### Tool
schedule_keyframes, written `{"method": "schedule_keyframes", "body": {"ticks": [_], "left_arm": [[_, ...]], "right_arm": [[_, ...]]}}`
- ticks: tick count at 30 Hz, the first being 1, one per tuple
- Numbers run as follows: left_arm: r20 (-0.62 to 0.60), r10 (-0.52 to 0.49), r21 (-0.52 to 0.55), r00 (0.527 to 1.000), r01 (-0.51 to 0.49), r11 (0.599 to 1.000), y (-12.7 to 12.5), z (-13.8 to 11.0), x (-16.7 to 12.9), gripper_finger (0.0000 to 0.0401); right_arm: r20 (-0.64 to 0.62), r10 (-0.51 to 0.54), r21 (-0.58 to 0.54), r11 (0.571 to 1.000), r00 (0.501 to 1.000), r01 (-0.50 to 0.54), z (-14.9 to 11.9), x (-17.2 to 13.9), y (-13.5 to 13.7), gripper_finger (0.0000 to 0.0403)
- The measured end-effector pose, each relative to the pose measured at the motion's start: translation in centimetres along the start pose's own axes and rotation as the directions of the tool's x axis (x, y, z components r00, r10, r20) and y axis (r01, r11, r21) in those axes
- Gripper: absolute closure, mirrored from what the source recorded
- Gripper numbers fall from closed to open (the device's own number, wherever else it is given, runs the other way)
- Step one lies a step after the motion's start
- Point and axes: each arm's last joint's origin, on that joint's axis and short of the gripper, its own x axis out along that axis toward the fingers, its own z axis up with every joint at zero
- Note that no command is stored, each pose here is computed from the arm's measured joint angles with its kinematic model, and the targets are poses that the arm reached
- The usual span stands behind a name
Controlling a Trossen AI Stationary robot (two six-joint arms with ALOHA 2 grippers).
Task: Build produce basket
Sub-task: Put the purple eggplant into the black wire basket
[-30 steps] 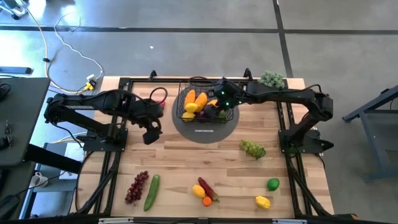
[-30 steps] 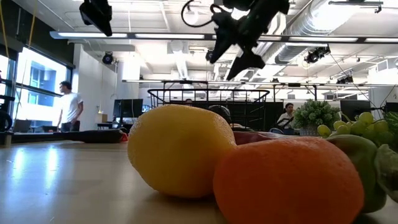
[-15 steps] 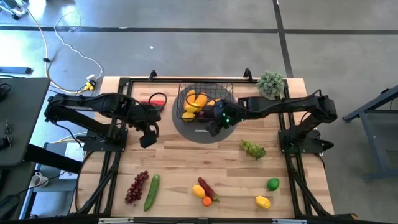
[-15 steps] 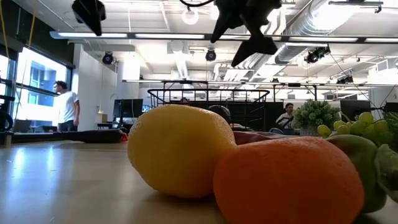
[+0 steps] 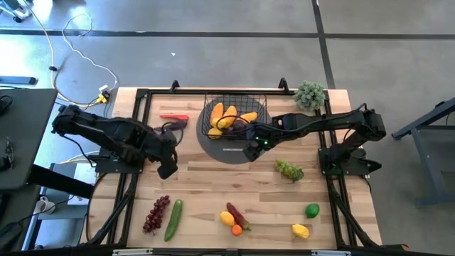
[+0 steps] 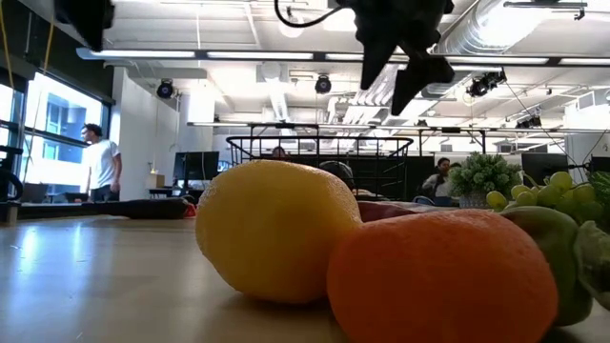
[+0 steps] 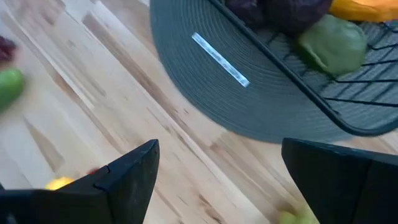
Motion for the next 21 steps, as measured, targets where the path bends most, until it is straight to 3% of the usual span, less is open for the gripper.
{"method": "schedule_keyframes", "body": {"ticks": [5,12,21], "left_arm": [[-0.044,0.046,-0.104,0.998,-0.051,0.993,-0.2,-1.6,1.9,0.0123],[0.028,0.164,-0.043,0.986,-0.163,0.986,0.6,-2.0,4.3,0.0123],[0.014,0.298,0.032,0.954,-0.298,0.954,3.8,0.1,6.3,0.0123]], "right_arm": [[-0.037,-0.015,-0.063,0.998,0.999,0.013,-0.3,0.0,-0.2,0.0084],[-0.039,-0.015,-0.117,0.993,0.999,0.01,-0.3,0.0,-0.2,0.0084],[-0.039,-0.015,-0.137,0.991,0.999,0.009,-0.3,0.0,-0.2,0.0084]]}}
